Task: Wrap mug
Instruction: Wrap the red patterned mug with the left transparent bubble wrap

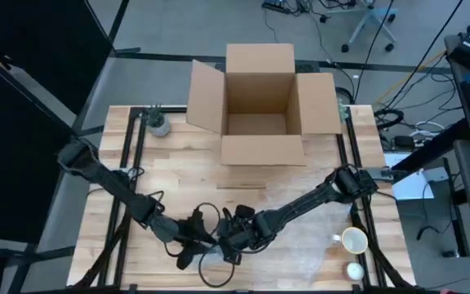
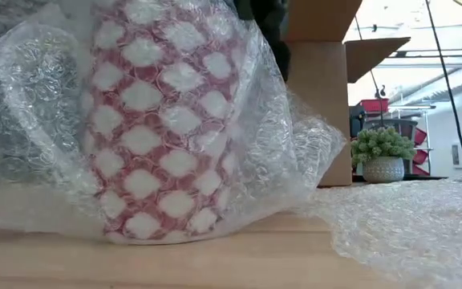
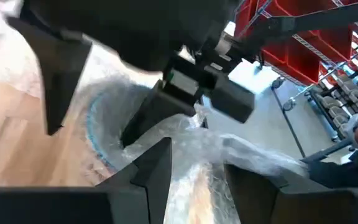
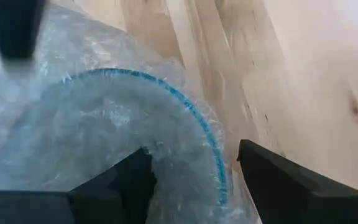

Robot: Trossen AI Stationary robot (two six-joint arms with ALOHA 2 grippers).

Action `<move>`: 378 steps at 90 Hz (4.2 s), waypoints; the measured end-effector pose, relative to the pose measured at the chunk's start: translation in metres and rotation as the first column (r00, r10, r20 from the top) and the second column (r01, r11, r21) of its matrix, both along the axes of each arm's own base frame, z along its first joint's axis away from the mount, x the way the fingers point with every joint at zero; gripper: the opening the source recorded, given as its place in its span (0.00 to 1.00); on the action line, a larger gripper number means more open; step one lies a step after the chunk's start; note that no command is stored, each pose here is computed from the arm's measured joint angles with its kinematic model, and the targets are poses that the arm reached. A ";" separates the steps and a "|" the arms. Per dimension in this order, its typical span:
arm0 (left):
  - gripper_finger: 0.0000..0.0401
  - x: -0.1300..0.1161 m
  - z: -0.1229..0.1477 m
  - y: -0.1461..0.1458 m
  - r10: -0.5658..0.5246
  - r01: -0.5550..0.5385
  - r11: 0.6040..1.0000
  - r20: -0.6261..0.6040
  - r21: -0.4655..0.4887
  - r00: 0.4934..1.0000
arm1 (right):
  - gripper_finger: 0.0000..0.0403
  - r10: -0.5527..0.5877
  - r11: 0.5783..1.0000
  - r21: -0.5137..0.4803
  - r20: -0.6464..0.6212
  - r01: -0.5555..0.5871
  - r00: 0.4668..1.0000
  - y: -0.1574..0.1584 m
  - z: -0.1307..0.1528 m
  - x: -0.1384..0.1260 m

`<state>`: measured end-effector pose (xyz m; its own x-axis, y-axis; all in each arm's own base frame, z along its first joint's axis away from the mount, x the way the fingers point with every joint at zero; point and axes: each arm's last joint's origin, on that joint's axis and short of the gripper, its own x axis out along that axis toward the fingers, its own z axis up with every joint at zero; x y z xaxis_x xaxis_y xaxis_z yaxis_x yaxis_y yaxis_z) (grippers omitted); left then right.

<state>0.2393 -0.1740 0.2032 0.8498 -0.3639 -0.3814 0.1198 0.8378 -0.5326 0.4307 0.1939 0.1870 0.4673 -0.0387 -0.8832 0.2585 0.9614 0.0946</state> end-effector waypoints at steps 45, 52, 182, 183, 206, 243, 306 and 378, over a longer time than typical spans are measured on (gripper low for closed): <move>0.32 -0.046 0.012 -0.040 -0.057 0.058 0.997 0.024 -0.052 0.998 | 0.52 0.029 1.000 -0.006 0.019 -0.029 0.999 0.001 0.000 0.002; 0.32 -0.036 0.013 -0.045 -0.034 0.041 0.998 0.134 -0.046 0.990 | 0.52 0.030 1.000 -0.006 0.021 -0.029 0.999 0.001 0.000 0.002; 0.32 0.046 -0.033 -0.017 0.068 -0.064 0.996 -0.067 0.059 0.995 | 0.52 0.055 0.998 -0.041 0.080 -0.052 0.995 0.008 0.011 0.000; 0.32 0.046 -0.033 -0.017 0.069 -0.065 0.996 -0.068 0.059 0.995 | 0.52 0.054 0.998 -0.040 0.077 -0.051 0.996 0.008 0.010 0.000; 0.32 0.041 -0.022 -0.016 0.045 -0.043 0.998 -0.059 0.042 0.997 | 0.52 0.063 0.996 -0.070 0.074 -0.058 0.995 0.017 0.002 -0.002; 0.32 -0.011 0.010 -0.017 0.013 0.018 0.987 -0.188 0.161 0.982 | 0.52 0.104 0.992 -0.074 0.076 -0.098 0.992 0.027 0.001 -0.006; 0.32 0.017 -0.014 -0.030 0.042 -0.043 0.984 0.008 0.176 0.999 | 0.52 0.096 0.992 -0.096 0.100 -0.087 0.990 0.027 0.001 -0.005; 0.32 0.039 -0.038 -0.020 0.062 -0.056 0.988 -0.036 0.144 0.997 | 0.52 0.316 0.942 -0.174 0.174 -0.287 0.933 0.013 0.088 -0.034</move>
